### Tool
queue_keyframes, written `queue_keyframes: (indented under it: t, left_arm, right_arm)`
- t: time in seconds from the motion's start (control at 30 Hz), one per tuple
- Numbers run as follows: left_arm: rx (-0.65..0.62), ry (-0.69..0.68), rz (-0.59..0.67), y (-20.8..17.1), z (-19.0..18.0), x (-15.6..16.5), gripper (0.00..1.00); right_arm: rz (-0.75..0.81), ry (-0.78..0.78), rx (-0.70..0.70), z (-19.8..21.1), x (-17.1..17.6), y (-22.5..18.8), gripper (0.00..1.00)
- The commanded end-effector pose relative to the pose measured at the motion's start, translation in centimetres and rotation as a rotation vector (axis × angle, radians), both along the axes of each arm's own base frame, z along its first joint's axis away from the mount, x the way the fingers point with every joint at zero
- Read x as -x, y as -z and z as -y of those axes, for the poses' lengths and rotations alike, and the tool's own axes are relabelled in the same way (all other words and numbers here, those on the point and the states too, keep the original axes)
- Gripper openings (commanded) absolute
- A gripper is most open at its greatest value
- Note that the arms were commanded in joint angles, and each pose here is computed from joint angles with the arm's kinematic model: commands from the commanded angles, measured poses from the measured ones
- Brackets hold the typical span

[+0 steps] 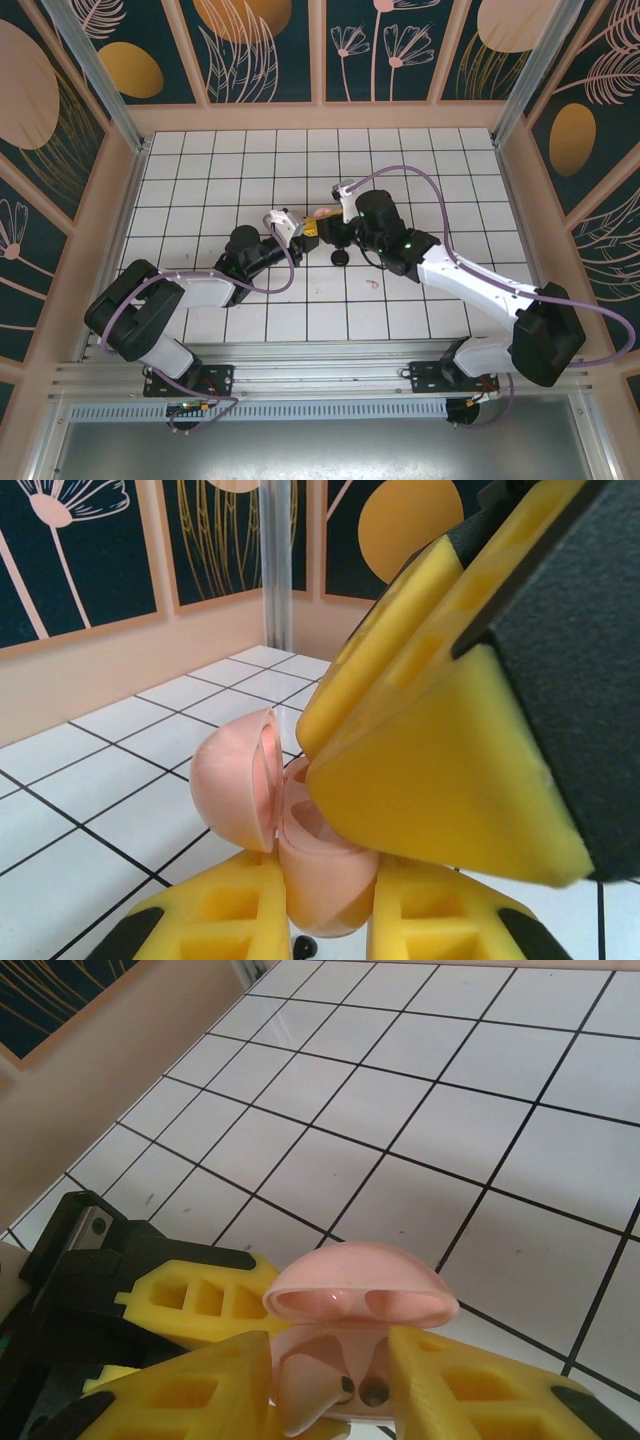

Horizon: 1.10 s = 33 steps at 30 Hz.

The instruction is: Insert wireless bluetooth earbuds into charging case

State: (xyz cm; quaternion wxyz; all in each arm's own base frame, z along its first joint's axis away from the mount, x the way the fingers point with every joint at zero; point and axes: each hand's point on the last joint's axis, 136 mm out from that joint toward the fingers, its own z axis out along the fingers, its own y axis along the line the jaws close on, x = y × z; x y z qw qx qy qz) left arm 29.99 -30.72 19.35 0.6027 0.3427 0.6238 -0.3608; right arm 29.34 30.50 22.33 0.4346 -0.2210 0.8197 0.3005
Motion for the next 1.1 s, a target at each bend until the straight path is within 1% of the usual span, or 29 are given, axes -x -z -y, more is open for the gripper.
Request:
queue_keyframes:
  t: [0.0,0.37,0.57,0.83,1.07]
  left_arm:
    - [0.073,0.023,0.077,-2.8,0.3,0.2,0.13]
    - [0.057,0.011,0.078,-2.5,0.1,0.3,0.13]
    - [0.055,0.009,0.079,-2.5,0.0,0.2,0.13]
    - [0.055,0.004,0.076,-2.5,0.0,0.2,0.13]
    - [0.052,0.007,0.073,-2.5,0.1,0.2,0.13]
  right_arm:
    - [-0.018,-0.004,-0.045,0.5,0.3,-0.4,0.38]
    - [-0.045,-0.088,-0.208,0.7,0.8,-2.3,0.45]
    - [-0.054,-0.106,-0.247,0.7,0.9,-2.9,0.46]
    - [-0.045,-0.129,-0.309,1.3,1.2,-4.6,0.46]
    - [-0.116,-0.154,-0.375,2.5,1.8,-4.6,0.35]
